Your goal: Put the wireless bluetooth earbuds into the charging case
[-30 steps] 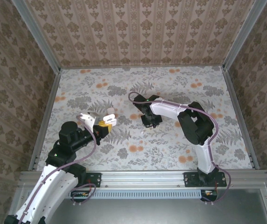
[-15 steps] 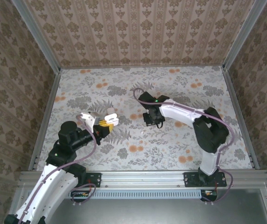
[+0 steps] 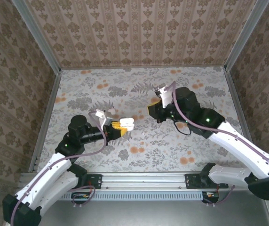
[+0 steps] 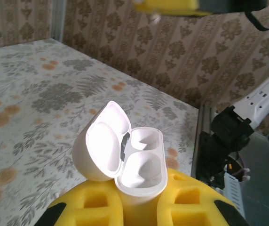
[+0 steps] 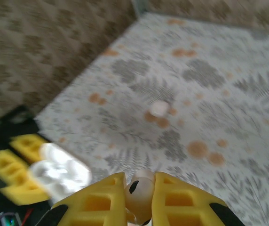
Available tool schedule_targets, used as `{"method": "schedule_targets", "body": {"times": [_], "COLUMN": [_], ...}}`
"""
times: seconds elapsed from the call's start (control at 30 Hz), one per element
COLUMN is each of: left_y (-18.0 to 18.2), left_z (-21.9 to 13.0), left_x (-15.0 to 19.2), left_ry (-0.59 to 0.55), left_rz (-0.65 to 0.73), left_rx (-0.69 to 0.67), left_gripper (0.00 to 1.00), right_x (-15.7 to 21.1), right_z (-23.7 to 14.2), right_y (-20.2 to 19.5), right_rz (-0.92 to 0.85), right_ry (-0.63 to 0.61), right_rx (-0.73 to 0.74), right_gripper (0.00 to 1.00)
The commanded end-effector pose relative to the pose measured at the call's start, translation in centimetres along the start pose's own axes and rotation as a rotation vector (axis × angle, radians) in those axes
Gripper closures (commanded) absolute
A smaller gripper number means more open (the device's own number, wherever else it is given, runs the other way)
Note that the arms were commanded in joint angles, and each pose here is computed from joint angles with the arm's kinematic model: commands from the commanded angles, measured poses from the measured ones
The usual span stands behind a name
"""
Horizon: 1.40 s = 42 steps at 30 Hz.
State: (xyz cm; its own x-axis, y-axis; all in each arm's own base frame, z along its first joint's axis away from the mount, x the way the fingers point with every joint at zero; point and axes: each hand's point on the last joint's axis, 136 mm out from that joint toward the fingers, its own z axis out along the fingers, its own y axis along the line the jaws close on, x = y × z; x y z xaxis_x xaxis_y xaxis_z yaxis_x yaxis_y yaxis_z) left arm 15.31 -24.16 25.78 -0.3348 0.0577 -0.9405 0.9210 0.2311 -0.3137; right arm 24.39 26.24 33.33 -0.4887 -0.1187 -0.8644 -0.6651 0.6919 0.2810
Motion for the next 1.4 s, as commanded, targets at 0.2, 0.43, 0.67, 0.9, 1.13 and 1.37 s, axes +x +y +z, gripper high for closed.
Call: {"method": "schedule_targets", "body": {"times": [0.2, 0.43, 0.67, 0.9, 1.13, 1.37], "left_y": [-4.1, -5.3, -5.5, -5.7, -5.7, -5.8], "left_z": [0.2, 0.1, 0.1, 0.2, 0.2, 0.3], "left_x": [-4.8, -5.8, -6.2, -6.6, -6.8, -6.9], "left_ry": [-0.078, -0.088, -0.095, -0.094, -0.094, -0.092], "left_rz": [0.103, 0.107, 0.113, 0.116, 0.113, 0.11], "left_rx": [0.159, 0.191, 0.192, 0.202, 0.203, 0.207], "left_gripper": [1.0, 1.0, 1.0, 1.0, 1.0, 1.0], "right_x": [-0.7, -1.0, -0.5, 0.2, 1.0, 2.1], "right_z": [-1.0, -0.4, -0.9, -0.8, -0.4, -0.3], "right_y": [6.1, 7.3, 7.7, 7.8, 8.2, 7.9], "right_rz": [-0.223, -0.264, -0.303, -0.322, -0.356, -0.385], "right_ry": [-0.013, -0.039, -0.016, 0.021, 0.064, 0.113], "right_rx": [-0.211, -0.24, -0.264, -0.281, -0.297, -0.284], "right_gripper": [0.92, 0.93, 0.93, 0.93, 0.93, 0.93]}}
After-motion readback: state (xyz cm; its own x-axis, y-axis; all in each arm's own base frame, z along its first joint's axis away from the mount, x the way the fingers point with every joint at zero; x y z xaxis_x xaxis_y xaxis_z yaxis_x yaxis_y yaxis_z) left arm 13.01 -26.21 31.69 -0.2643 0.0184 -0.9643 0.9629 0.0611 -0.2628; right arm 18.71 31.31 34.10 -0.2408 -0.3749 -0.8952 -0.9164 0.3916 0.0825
